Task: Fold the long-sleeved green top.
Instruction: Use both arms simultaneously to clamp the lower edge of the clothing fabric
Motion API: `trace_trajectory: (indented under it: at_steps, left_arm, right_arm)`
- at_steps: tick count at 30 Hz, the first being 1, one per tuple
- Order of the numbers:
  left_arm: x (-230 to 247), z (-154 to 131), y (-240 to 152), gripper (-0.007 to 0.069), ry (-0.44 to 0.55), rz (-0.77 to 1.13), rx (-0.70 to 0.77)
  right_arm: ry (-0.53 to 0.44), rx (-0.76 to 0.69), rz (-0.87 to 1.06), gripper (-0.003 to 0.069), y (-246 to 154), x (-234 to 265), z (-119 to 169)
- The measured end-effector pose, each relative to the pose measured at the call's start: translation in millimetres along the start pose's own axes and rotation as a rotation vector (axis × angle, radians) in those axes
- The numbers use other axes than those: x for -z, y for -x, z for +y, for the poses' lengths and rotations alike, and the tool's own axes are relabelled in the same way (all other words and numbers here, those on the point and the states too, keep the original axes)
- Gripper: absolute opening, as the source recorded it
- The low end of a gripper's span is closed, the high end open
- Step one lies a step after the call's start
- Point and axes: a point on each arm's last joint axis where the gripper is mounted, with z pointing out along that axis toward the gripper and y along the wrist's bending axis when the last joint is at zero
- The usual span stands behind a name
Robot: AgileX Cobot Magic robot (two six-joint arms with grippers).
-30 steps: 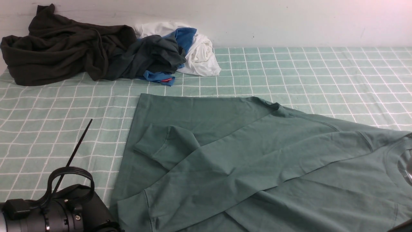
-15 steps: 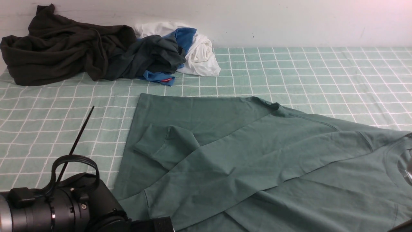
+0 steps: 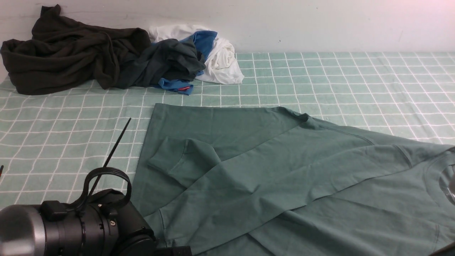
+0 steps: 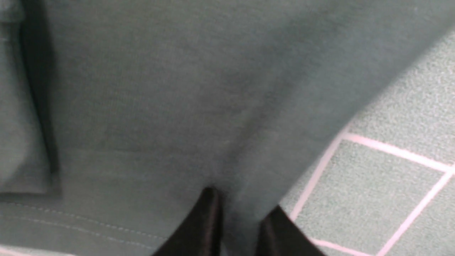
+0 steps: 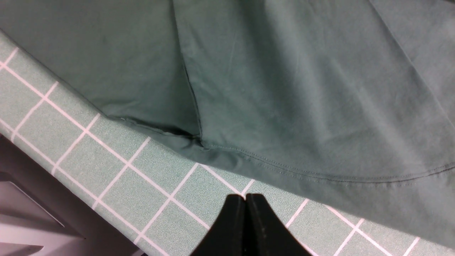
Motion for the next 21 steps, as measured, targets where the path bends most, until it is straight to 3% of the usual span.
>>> trace_trajectory:
  at_steps: [3, 10, 16, 17, 18, 21]
  left_arm:
    - [1, 1, 0, 0.0012, 0.001, 0.008, 0.001]
    - [5, -3, -10, 0.0006, -0.021, 0.082, 0.116]
    - [14, -14, -35, 0.0006, -0.015, 0.077, 0.151]
    - [14, -15, -36, 0.0006, -0.015, 0.078, 0.147]
    - [14, -17, -41, 0.0006, -0.016, 0.079, 0.134]
    - [14, -18, -43, 0.0006, -0.015, 0.076, 0.127]
  right_arm:
    - [-0.004, 0.041, 0.001, -0.0014, 0, 0, 0]
    - [-0.005, 0.231, 0.01, 0.0041, 1, -2, -1]
    - [0.043, 0.361, 0.131, 0.0299, 14, -30, -4]
    - [0.048, 0.371, 0.141, 0.0299, 15, -32, -5]
    - [0.065, 0.413, 0.177, 0.0366, 19, -43, -6]
    - [0.1, 0.51, 0.236, 0.0428, 25, -62, -9]
